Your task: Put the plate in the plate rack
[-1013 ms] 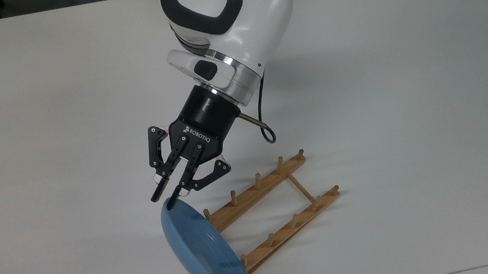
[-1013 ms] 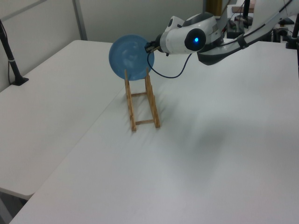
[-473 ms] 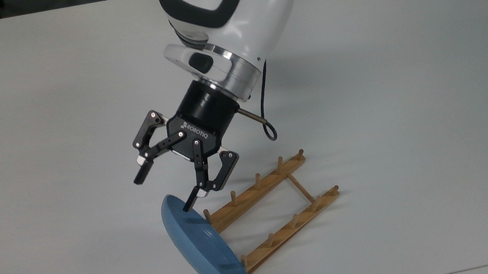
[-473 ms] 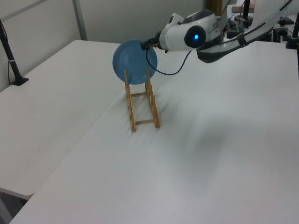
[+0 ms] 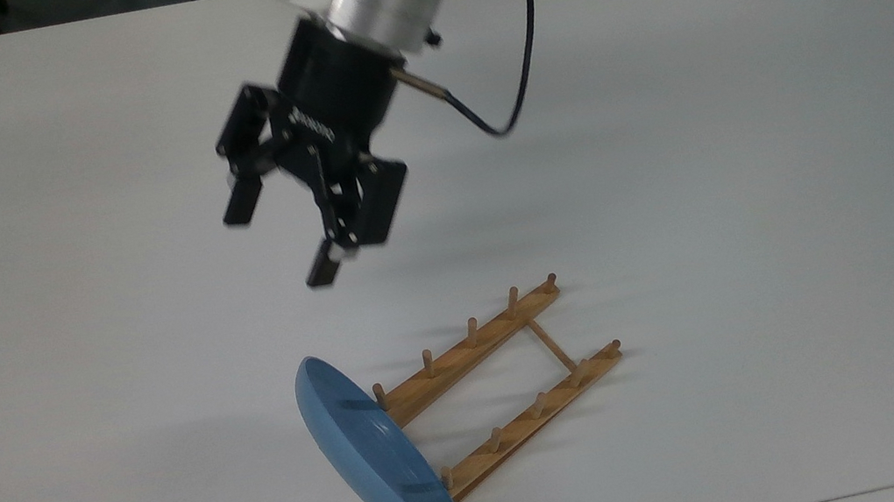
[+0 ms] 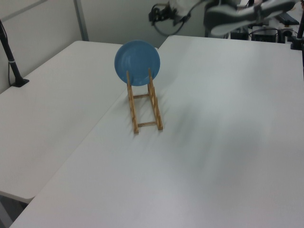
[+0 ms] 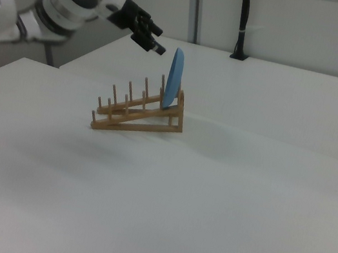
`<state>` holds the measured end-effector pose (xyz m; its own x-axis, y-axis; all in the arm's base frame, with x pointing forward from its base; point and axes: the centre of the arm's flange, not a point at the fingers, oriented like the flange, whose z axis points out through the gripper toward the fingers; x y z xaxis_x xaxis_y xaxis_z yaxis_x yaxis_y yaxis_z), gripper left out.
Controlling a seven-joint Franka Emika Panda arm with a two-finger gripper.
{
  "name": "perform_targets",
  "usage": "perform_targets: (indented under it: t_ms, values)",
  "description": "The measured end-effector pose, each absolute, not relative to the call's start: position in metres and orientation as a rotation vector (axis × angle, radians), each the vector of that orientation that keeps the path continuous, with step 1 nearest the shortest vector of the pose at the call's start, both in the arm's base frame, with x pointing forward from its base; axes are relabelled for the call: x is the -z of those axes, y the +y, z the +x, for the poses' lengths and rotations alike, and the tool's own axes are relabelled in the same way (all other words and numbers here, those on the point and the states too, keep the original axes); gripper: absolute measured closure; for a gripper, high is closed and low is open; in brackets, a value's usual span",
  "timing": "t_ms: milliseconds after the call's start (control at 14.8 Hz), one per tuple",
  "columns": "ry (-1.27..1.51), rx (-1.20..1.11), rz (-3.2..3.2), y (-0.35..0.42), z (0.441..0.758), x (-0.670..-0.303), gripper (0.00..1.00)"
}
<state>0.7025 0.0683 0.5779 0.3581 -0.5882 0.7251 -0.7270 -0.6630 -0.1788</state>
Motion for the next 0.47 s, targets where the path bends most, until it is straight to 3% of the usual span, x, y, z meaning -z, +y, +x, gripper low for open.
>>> perform_targets:
  t_ms: [473]
  values:
    - [-1.445,-0.222,2.746,0.033,0.617,-0.615,0.0]
